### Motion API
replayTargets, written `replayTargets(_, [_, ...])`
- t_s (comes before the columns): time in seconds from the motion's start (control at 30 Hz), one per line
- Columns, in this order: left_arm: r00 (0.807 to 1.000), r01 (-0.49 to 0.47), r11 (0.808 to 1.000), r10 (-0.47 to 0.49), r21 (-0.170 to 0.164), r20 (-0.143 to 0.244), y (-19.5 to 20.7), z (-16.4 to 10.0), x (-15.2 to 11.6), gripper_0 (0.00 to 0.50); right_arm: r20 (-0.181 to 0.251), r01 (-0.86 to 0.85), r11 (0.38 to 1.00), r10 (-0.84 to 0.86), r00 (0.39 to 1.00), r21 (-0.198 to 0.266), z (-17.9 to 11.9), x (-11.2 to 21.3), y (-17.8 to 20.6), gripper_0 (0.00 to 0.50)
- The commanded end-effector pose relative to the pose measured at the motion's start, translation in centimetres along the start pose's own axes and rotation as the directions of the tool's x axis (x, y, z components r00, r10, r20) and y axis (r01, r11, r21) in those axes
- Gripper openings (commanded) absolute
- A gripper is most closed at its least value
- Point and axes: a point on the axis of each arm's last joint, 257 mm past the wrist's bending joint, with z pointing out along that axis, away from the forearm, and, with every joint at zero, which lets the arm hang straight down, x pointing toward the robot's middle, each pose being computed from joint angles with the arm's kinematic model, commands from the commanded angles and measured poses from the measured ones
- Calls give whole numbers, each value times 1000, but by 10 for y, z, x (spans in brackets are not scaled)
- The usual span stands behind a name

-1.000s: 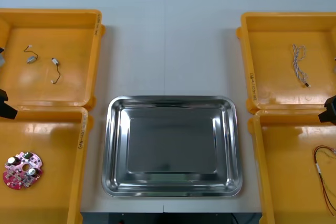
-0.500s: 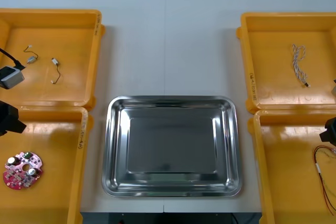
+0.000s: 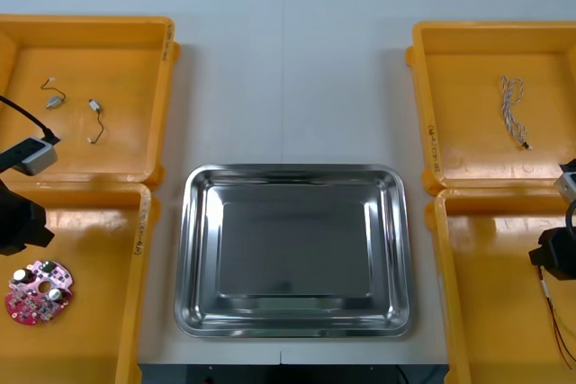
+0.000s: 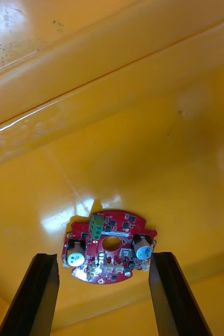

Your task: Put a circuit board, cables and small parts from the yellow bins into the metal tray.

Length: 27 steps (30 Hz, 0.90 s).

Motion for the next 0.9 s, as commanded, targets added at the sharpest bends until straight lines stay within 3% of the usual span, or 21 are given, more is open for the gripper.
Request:
replayTargets(0.03, [990,-139,989,138,-48,-14,6,4,7,500,45,33,999,-33,998,8,-2,5,-4,500])
replayTargets(0.37, [989,-146,988,146,-46,-15,0,23,13,500,65,35,999,-35,997,12,6,13,-7,500])
replayTargets(0.6, [990,-142,989,142,-46,-13,-1,35,20,500,53,52,998,-54,997,28,16,23,-6,500])
replayTargets(0.9, [984,-176,980,174,-97,-26,6,44,21,500,43,44,999,-45,998,23,27,32,4,500])
